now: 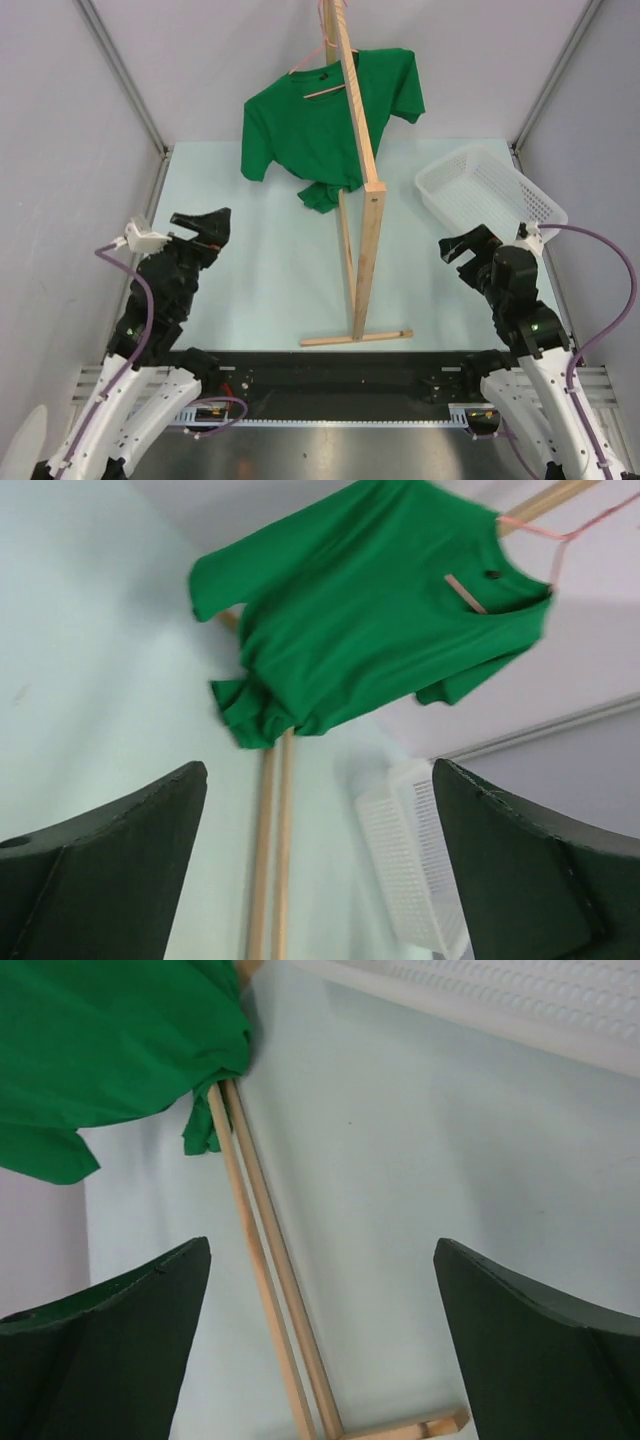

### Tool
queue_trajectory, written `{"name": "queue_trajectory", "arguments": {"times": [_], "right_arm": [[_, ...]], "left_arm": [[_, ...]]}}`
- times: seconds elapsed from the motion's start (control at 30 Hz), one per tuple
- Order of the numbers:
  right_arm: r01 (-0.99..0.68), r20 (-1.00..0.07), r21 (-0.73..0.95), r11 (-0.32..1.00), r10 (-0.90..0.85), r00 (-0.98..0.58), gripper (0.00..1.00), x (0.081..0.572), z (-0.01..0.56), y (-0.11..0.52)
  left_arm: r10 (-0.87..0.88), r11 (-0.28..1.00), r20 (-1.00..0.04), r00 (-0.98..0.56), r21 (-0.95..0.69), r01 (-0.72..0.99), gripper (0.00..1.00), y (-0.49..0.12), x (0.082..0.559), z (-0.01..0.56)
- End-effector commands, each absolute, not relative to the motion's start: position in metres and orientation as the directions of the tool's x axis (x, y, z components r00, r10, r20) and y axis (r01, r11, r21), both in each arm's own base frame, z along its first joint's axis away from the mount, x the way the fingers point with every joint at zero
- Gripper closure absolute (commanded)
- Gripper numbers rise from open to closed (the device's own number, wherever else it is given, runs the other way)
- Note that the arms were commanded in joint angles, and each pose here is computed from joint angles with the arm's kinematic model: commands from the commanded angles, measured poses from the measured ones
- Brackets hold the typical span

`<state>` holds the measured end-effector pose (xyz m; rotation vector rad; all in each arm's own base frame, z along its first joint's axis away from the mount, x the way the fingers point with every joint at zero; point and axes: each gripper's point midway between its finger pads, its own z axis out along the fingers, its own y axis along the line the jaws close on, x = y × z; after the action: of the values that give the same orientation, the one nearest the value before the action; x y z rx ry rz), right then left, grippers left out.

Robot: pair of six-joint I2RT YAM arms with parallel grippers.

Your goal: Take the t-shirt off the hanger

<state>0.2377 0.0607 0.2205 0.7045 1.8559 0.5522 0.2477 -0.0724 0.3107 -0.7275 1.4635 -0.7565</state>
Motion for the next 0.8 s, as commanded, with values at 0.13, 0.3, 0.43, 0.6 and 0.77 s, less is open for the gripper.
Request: {"name": "queue_trajectory", "arguments": {"times": [0.13,0.3,0.43,0.6,0.77], "right_arm": [[0.397,-0.599,0.519,0.757,0.654,-0.462,0.0,0.223,0.211,0.053],[0.315,-0.599,0.47,0.824,0.56,-0.572,0.0,0.224,0.21,0.066],[0.309,-0.62,0.412,0.857,0.512,-0.594,0.0,0.221,0.202,0.06],[0.109,-0.609,0.494,0.862,0.433,-0.664,0.0,0.215,0.2,0.093],[0.002,-0.635,0.526,0.85,0.395,-0.664,0.0,0.213,0.221,0.107]], "left_arm": [[-0.503,0.826,-0.794,-0.341,-0.558,0.081,0.0,-0.102,0.23,0.3],[-0.482,0.785,-0.812,-0.328,-0.567,0.249,0.0,-0.122,0.22,0.317],[-0.433,0.822,-0.854,-0.289,-0.506,0.262,0.0,-0.12,0.231,0.33],[-0.374,0.84,-0.877,-0.302,-0.458,0.291,0.0,-0.134,0.257,0.355],[-0.359,0.883,-0.906,-0.223,-0.407,0.233,0.0,-0.12,0.316,0.373]]}}
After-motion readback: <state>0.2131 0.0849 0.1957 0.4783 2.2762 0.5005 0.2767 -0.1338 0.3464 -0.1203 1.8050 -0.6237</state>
